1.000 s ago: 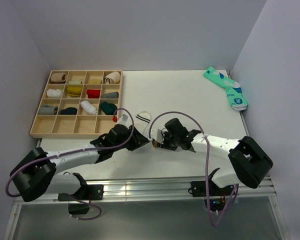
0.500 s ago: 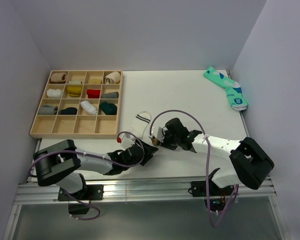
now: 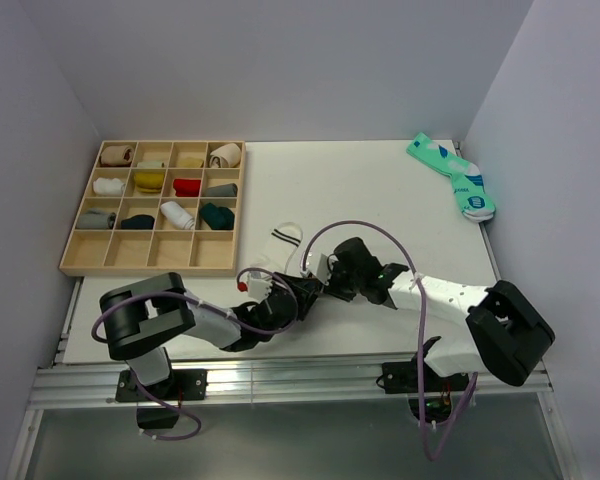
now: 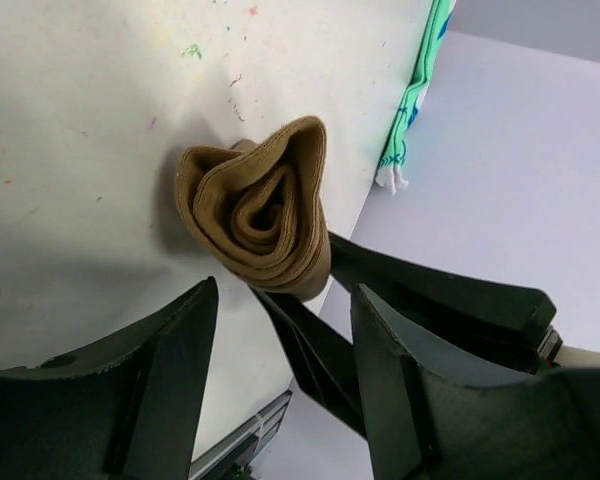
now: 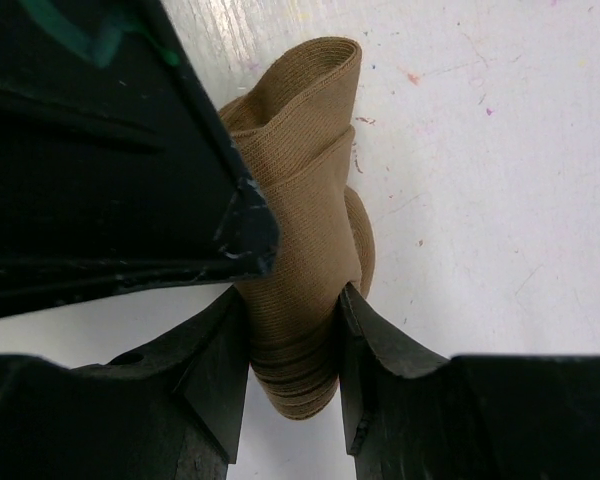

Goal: Roll the socks
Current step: Roll the sock at the center of the board, then pick up the sock at the center of the board, then place the sock in the storage box.

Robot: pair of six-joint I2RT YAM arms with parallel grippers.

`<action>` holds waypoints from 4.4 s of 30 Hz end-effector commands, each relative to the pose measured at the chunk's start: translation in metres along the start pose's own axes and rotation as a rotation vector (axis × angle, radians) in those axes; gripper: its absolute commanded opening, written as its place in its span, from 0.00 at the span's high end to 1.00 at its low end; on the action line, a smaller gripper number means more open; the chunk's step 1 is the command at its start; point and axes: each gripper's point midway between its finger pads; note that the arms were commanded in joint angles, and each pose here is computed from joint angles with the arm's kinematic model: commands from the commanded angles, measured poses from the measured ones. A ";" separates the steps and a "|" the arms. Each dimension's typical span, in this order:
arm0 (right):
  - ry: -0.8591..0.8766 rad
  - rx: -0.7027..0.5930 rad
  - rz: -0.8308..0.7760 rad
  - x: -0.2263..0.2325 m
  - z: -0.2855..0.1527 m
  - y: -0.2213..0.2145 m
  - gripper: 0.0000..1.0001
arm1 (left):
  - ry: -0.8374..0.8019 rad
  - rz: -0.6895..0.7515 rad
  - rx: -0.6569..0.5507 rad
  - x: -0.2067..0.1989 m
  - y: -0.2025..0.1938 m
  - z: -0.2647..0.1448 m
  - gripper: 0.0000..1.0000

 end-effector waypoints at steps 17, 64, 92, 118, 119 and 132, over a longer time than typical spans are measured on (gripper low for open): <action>-0.063 -0.100 0.010 -0.016 -0.013 0.032 1.00 | -0.033 -0.123 -0.019 -0.029 -0.011 0.015 0.39; 0.238 -0.037 0.026 0.034 -0.028 0.048 1.00 | -0.067 -0.174 -0.012 -0.023 -0.005 0.036 0.54; 0.190 -0.077 -0.055 0.030 -0.059 0.047 0.42 | -0.100 0.029 -0.006 -0.031 0.025 0.024 1.00; -0.034 -0.150 0.151 -0.054 -0.117 0.054 0.37 | -0.138 0.377 -0.162 -0.109 0.189 -0.076 1.00; -0.032 -0.151 0.157 -0.055 -0.115 0.053 0.37 | -0.129 0.379 -0.183 -0.108 0.200 -0.079 1.00; -0.038 -0.125 0.170 -0.074 -0.107 0.055 0.37 | -0.020 0.250 -0.501 -0.110 0.369 -0.125 1.00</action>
Point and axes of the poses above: each gripper's point midway between its finger pads, its own z axis out along the fingers, its own x axis along the line the jaws close on, y = z × x, and after that the axes turned 8 degrees about z, right-handed
